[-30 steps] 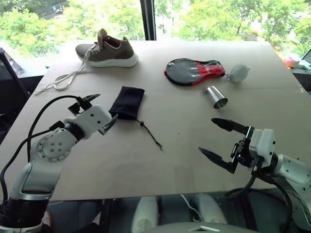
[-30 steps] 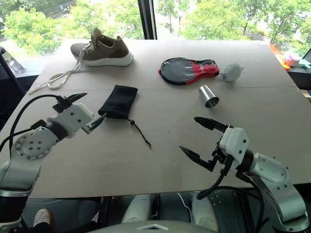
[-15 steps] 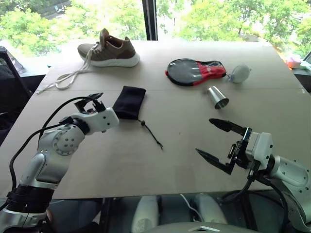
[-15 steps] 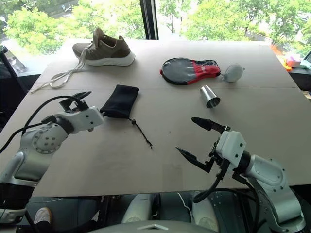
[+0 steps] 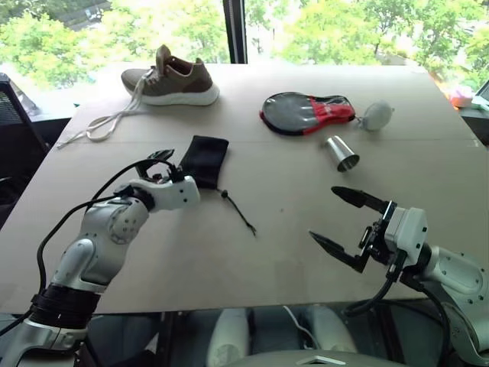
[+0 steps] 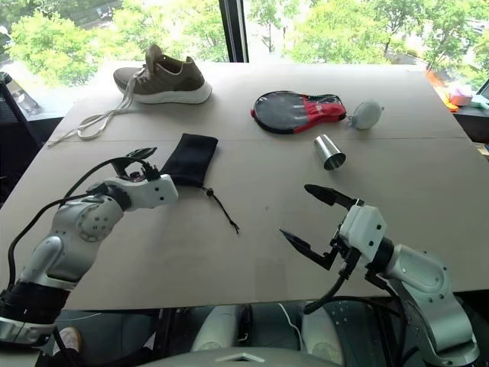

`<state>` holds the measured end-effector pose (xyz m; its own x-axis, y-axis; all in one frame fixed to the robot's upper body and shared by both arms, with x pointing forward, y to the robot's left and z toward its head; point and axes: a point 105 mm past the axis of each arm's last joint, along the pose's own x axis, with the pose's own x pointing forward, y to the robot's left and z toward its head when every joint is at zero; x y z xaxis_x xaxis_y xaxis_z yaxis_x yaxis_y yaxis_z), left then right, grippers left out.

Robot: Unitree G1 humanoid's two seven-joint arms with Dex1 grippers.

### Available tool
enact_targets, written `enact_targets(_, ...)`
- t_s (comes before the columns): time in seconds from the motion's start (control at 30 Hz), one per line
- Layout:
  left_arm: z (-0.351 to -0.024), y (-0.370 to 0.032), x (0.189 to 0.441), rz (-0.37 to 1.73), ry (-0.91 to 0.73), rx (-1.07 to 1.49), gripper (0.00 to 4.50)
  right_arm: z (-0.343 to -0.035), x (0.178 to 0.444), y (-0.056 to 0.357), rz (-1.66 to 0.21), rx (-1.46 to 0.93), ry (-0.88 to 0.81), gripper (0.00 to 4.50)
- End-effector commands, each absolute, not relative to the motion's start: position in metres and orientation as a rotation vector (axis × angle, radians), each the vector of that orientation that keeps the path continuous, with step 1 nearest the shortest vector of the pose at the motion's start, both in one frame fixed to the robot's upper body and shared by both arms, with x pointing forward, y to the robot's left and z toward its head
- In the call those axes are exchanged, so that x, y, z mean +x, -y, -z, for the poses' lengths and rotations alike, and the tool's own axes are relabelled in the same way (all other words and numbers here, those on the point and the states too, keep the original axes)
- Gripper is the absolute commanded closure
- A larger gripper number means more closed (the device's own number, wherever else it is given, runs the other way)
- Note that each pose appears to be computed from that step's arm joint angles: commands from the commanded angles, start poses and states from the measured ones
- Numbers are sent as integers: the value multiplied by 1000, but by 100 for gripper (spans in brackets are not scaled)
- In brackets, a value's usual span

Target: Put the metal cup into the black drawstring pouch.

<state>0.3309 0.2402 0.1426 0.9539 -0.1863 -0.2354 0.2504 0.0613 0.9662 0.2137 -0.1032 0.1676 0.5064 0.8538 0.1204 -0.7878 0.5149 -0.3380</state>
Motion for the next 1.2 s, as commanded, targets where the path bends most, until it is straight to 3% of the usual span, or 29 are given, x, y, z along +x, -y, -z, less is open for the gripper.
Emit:
enact_targets(0.03, -154, -240, 328, 325, -24, 1485, 0, -175, 208, 100, -1009, -264, 329, 7)
enact_targets(0.73, -153, -224, 362, 369, 5, 1508, 0, -177, 207, 97, -969, -272, 330, 7)
enact_targets(0.83, -150, -228, 364, 390, -41, 1514, 78, -177, 207, 97, -962, -272, 329, 0)
enact_targets(1.1, -142, -224, 357, 519, -169, 1384, 440, -176, 209, 97, -951, -274, 328, 0)
enact_targets(1.2, -137, -220, 350, 581, -259, 1248, 448, -175, 210, 97, -946, -277, 325, 0)
